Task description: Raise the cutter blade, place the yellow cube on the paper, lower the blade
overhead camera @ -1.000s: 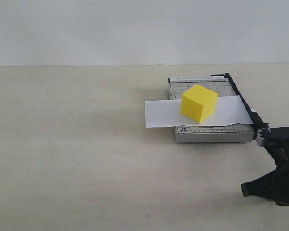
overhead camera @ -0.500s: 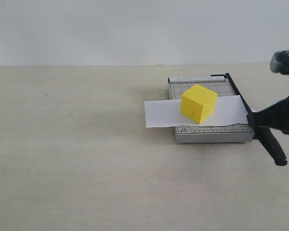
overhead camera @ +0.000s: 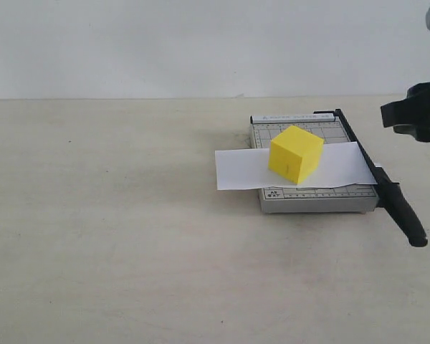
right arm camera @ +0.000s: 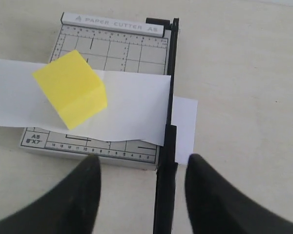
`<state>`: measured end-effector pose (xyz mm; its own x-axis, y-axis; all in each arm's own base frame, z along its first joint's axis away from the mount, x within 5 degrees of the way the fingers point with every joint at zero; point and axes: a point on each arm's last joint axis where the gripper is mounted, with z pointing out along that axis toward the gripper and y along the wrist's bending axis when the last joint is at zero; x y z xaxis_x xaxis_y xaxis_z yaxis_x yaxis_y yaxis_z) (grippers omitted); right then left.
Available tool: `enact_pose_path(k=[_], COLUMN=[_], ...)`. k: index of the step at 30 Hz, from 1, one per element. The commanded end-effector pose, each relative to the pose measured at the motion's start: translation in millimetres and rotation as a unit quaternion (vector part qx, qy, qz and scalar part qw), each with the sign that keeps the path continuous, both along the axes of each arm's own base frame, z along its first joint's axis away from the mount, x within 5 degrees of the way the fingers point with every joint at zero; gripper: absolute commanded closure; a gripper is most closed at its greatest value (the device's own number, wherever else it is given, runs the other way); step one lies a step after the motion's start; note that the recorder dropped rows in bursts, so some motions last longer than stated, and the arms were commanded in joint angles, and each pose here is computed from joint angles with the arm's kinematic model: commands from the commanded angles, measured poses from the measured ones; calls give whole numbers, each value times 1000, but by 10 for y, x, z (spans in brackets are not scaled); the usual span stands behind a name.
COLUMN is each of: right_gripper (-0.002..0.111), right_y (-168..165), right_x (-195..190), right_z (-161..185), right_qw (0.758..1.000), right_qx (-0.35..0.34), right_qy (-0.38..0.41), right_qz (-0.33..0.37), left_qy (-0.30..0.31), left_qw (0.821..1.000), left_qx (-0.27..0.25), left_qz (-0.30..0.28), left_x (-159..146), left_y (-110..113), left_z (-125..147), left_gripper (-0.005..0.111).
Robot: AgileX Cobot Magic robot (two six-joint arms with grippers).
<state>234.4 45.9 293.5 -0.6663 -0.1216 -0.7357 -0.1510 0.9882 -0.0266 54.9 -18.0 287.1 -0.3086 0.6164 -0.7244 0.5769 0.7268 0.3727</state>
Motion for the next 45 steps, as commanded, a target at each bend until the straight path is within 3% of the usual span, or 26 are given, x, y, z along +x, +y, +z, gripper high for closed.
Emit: enact_pose_path(k=[1,3,13,19,27,35,45], right_gripper=[87,108,108,108,108,108,108], right_y=[-25,-43,-102,-99,-118,-200,-248], right_x=[-132,-220,-562,-573,-853,-1266,-1502], right_z=[234,340,634,622,727,524,355], right_qw=[999,997,988,990,980,974,971], right_qx=[10,18,54,54,53,70,76], right_qy=[-54,-78,-141,-133,-188,-213,-224], right_qz=[4,3,0,2,38,38,38], left_qy=[-4,-5,-39,-47,-12,-15,-15], left_qw=[1000,1000,999,999,999,999,999], left_qx=[-9,-6,3,7,38,40,40], left_qz=[-2,-4,-22,-24,-24,-27,-27], left_x=[-1,-1,-19,-31,-78,-83,-83], left_y=[-9,-9,2,16,59,62,62], left_z=[4,4,168,231,201,220,220], left_gripper=[45,47,75,75,75,75,75])
